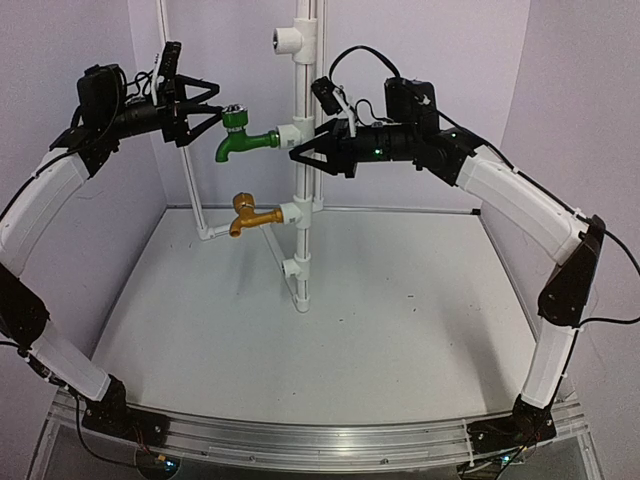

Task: Install the water faucets

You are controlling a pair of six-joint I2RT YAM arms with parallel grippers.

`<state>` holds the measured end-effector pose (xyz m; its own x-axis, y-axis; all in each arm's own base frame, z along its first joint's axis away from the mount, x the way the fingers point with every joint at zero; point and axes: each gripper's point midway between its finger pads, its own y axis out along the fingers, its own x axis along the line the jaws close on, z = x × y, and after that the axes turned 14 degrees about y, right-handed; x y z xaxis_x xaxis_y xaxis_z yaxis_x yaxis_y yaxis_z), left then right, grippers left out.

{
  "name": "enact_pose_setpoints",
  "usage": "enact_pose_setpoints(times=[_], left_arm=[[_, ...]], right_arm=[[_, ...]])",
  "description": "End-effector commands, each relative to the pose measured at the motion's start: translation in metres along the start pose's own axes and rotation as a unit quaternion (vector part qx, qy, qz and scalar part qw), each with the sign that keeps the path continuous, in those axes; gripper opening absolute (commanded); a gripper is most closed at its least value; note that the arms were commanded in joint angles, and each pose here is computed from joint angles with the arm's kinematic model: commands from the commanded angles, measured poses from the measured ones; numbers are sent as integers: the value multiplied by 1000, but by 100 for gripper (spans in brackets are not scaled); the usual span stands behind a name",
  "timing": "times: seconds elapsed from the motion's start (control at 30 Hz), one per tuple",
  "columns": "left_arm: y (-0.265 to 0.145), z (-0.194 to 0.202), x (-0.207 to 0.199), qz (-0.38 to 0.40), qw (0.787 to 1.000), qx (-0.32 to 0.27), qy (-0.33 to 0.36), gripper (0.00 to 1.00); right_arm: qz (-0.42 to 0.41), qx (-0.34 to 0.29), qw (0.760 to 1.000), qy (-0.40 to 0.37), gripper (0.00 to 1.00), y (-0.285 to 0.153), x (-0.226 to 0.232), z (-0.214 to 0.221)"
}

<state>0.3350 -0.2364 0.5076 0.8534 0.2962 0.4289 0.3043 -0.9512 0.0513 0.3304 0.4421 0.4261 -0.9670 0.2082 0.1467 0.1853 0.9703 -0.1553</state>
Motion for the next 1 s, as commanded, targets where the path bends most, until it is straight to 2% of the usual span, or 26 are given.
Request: enact_pose_setpoints(times=[0.0, 0.2, 0.5, 0.7, 0.97], left_arm=[[-6, -27, -18, 32, 998, -19, 42, 99], [-3, -30, -42, 74, 996, -15, 44, 99], [-2, -44, -52, 83, 994, -18, 64, 99], [3, -40, -76, 108, 991, -8, 83, 99], [14, -24, -66, 84, 995, 24, 57, 100]], right_arm=[[7, -34, 999, -18, 31, 2, -3, -22], [9, -34, 999, -14, 34, 4, -5, -22], [10, -34, 999, -12, 36, 5, -6, -22], [12, -33, 999, -11, 38, 4, -7, -20], [12, -33, 999, -12, 41, 3, -5, -21]])
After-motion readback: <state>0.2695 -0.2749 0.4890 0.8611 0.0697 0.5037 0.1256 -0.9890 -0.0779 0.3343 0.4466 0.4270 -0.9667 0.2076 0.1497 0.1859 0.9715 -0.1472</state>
